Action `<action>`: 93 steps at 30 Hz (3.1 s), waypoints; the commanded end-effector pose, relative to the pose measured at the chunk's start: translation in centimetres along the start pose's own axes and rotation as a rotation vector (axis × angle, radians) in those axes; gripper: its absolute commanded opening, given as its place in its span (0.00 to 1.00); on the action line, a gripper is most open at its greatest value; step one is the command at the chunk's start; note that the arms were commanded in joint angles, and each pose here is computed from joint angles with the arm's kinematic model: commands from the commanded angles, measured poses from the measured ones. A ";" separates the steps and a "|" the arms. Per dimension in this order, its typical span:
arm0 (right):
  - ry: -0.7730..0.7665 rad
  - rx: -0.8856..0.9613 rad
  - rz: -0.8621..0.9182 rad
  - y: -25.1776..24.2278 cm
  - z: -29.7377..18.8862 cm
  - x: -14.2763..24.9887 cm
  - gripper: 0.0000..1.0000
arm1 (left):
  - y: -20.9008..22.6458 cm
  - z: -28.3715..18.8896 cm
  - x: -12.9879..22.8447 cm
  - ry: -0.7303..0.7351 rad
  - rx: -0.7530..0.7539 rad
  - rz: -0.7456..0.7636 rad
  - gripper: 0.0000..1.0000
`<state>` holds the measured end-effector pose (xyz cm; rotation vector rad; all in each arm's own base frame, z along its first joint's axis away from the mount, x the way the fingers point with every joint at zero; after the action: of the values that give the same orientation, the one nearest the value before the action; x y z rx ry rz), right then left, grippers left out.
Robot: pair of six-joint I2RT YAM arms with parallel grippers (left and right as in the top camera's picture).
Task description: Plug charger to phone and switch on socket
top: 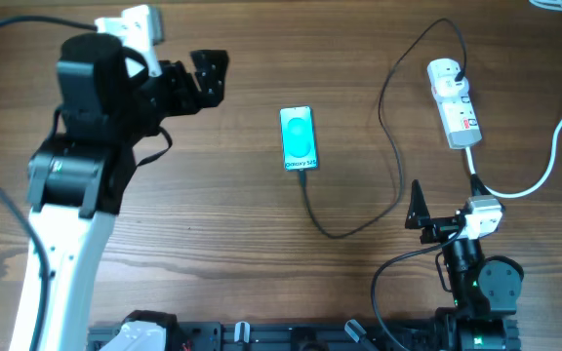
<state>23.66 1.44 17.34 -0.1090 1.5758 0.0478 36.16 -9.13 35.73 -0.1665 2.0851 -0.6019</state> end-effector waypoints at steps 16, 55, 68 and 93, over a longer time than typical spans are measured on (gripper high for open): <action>-0.011 0.014 -0.014 -0.2 0.0 -0.2 1.00 | 6.2 -9.3 5.5 -0.066 -0.264 -0.010 1.00; -0.011 0.014 -0.014 -0.2 0.0 -0.2 1.00 | 8.9 -9.2 16.4 -0.454 0.015 0.309 1.00; -0.011 0.014 -0.014 -0.2 0.0 -0.2 1.00 | 9.5 -7.8 15.0 -0.670 0.055 0.378 1.00; -0.011 0.014 -0.014 -0.2 0.0 -0.2 1.00 | 18.4 -5.7 18.0 -0.556 -0.361 0.242 1.00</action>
<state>23.66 1.44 17.35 -0.1090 1.5754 0.0478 23.54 2.26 15.91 -0.2628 1.6219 -0.0704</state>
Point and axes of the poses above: each gripper's point midway between its finger pads, its own z axis out along the fingers, its own y axis along the line the jaws close on, x = y × z, the point moved 1 cm from there along -z, back along the fingers, and after that the axes turned 3 degrees about -z, right-handed, at the moved point
